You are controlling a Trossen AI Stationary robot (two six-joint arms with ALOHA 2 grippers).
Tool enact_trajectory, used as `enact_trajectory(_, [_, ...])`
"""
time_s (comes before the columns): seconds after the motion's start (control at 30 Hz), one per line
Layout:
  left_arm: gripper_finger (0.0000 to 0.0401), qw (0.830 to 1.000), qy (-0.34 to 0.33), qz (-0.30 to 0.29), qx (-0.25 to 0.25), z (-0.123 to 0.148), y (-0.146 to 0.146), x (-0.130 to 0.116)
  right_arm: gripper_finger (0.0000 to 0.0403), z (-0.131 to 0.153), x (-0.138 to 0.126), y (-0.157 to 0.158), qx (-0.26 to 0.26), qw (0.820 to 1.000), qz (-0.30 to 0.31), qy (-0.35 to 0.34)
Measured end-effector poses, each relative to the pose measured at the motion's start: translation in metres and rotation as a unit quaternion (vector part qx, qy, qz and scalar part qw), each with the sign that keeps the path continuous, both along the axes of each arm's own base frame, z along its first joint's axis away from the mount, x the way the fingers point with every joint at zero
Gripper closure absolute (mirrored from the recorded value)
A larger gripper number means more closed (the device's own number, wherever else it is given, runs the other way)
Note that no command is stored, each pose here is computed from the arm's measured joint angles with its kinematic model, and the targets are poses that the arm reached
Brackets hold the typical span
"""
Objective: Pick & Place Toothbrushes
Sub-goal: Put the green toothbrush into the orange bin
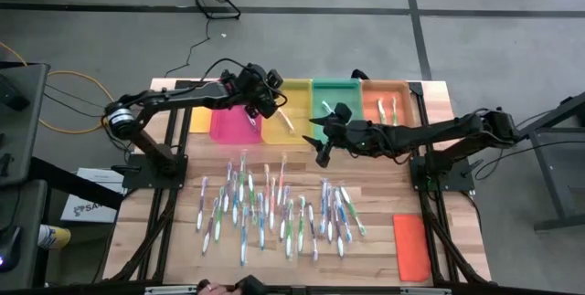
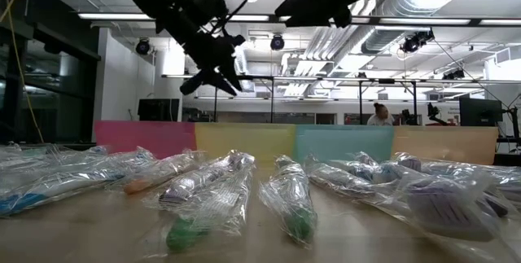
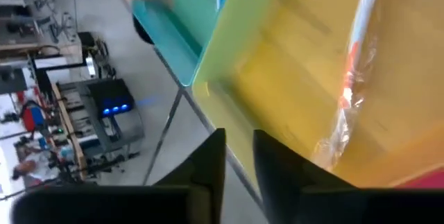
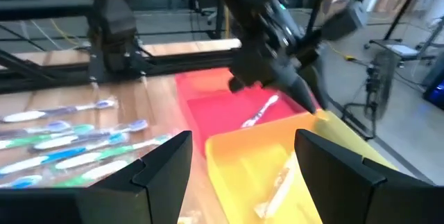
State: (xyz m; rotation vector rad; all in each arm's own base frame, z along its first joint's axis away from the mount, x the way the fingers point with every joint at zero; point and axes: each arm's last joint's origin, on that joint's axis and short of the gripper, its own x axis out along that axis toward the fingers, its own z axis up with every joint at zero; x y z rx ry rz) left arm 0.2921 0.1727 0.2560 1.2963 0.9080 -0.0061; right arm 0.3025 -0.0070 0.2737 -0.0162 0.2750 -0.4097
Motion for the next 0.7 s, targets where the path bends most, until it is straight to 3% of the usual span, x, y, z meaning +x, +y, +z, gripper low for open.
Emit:
enact_trajectory(0.17, [0.0395,0.999,0.004,-0.006,-0.037,0.007,-0.010,-0.008,0.0154,-0.005,-0.002,-0.001,0.010,1.000,-0.009,0.021])
enact_trajectory(0.7, [0.0401,0.991,0.025,0.023,-0.132,0.009,-0.039,-0.037,0.0154,-0.012,-0.005,0.017,0.026,0.998,0.001,0.052])
